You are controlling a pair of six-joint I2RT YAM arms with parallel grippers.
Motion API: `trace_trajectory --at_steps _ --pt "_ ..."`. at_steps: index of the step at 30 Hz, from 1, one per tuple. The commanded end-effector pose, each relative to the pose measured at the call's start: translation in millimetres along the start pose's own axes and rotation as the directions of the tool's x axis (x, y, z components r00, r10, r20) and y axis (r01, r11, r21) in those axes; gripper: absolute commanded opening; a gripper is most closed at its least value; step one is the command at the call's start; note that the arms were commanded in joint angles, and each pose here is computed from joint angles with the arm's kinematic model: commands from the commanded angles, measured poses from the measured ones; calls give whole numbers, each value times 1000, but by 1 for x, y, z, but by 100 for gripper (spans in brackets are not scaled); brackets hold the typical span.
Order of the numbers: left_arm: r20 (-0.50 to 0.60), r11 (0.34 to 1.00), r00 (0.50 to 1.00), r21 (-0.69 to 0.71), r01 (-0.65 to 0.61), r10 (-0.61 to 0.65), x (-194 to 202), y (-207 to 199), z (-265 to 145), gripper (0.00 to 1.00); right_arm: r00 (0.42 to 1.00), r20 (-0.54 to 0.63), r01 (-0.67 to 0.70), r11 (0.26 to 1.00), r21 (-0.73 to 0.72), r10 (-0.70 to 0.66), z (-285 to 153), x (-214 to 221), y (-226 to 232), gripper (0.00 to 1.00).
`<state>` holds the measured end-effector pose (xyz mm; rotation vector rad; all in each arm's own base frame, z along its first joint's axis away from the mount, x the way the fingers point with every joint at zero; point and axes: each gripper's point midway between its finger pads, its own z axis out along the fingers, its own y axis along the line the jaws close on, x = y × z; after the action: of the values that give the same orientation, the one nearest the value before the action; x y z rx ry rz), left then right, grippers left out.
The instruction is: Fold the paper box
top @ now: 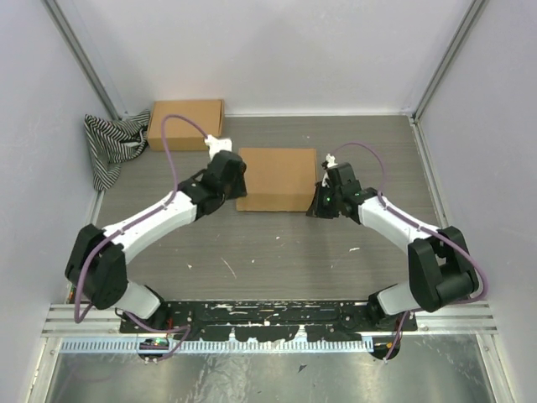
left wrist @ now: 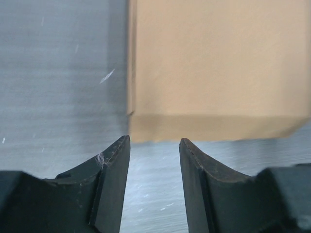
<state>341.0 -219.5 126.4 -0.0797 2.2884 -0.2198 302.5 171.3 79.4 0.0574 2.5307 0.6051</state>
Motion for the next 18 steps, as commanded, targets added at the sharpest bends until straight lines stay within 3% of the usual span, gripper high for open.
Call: trace_trajectory --at_steps 1,8,18 --pt "123 989 992 151 1 -19 -64 -46 -17 53 997 73 7 1000 19 -8 7 -10 4 1" --pt "48 957 997 282 -68 56 -59 -115 61 53 988 152 -21 997 81 8 38 -23 0 1" --pt "-97 941 990 332 -61 98 -12 -138 117 55 980 195 -63 991 121 38 66 -44 -4 1"
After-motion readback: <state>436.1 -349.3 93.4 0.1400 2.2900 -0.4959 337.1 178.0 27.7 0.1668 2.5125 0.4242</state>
